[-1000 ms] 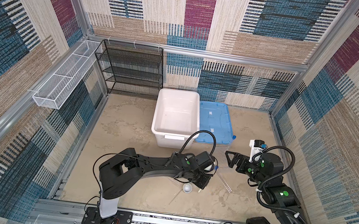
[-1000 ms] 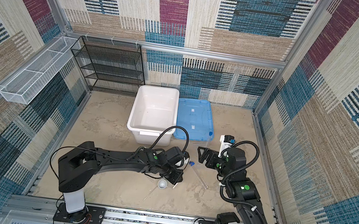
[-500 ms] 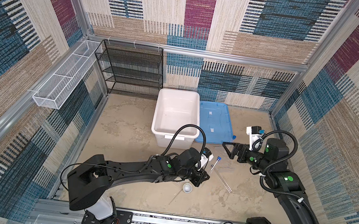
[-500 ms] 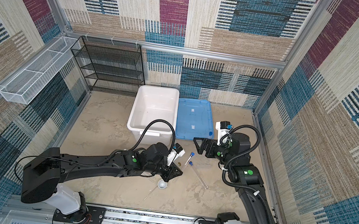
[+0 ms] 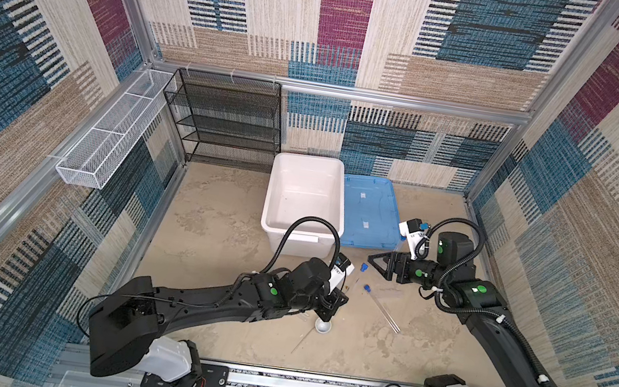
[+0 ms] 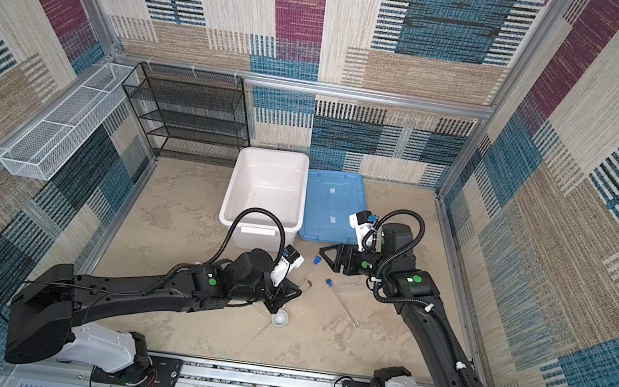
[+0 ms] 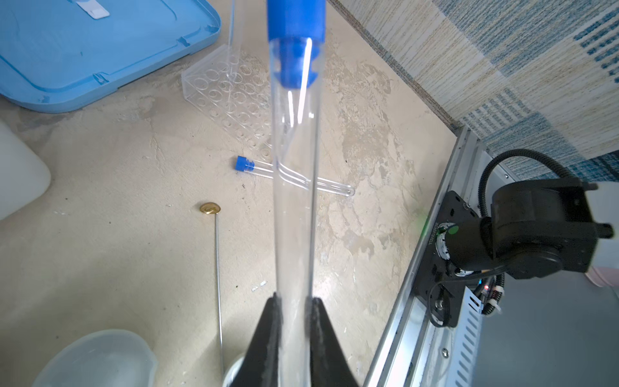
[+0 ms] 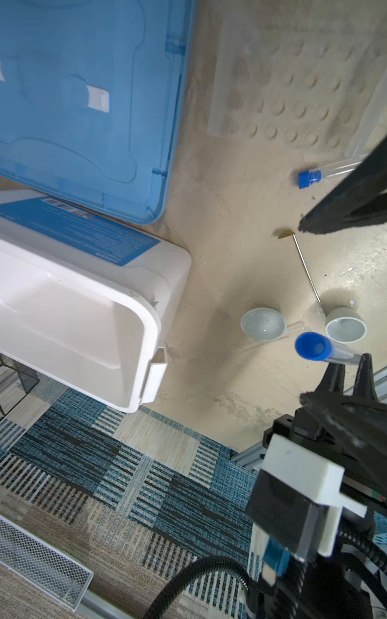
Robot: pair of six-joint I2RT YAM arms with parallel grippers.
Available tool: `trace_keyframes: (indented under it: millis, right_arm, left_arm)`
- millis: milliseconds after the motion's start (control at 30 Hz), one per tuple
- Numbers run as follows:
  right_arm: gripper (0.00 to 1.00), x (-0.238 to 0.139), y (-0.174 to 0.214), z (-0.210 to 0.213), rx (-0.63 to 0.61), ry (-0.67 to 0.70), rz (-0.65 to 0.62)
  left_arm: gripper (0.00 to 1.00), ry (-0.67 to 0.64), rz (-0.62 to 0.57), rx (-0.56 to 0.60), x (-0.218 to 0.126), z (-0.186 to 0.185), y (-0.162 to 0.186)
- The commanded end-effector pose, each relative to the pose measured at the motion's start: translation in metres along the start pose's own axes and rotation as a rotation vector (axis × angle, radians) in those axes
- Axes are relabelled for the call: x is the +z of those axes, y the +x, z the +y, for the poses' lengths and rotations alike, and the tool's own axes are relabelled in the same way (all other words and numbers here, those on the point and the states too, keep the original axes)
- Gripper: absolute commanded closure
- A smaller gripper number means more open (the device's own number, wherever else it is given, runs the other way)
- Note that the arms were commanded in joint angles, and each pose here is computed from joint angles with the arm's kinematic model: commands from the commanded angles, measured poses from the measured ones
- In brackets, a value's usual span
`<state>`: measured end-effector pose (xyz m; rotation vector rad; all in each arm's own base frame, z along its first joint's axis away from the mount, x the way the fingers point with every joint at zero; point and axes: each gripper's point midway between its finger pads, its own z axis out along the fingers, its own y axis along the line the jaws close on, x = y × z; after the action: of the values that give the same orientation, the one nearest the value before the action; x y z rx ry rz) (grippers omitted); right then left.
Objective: Organize the chemistry lab equipment
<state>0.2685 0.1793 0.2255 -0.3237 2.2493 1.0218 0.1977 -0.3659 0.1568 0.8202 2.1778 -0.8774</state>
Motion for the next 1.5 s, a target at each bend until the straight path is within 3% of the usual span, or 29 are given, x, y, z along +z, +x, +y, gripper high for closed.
trace_keyframes:
  millis: [0,300,633,1000,1233,1467]
  right_arm:
    - [0.31,0.007,-0.006,0.013,-0.021,-0.077,-0.026]
    - [0.50,0.015,0.009,0.021,-0.007,-0.144,-0.003]
    - [0.58,0.016,0.013,0.028,0.006,-0.207,-0.006]
    - [0.76,0.019,0.019,0.025,0.018,-0.216,0.008]
    - [0.80,0.019,0.022,0.023,0.019,-0.206,0.007]
    - [0.78,0.018,0.021,0.017,0.006,-0.155,0.006]
  left_arm:
    - [0.86,-0.003,-0.054,0.047,-0.002,-0.002,-0.016]
    - [0.86,-0.011,-0.052,0.056,0.000,-0.001,-0.017]
    - [0.86,0.008,-0.047,0.067,0.004,-0.004,-0.016]
    - [0.86,0.018,-0.041,0.051,0.010,-0.004,-0.013]
    - [0.86,0.019,-0.046,0.043,0.013,-0.004,-0.014]
    - [0.85,0.020,-0.039,0.043,0.014,-0.003,-0.012]
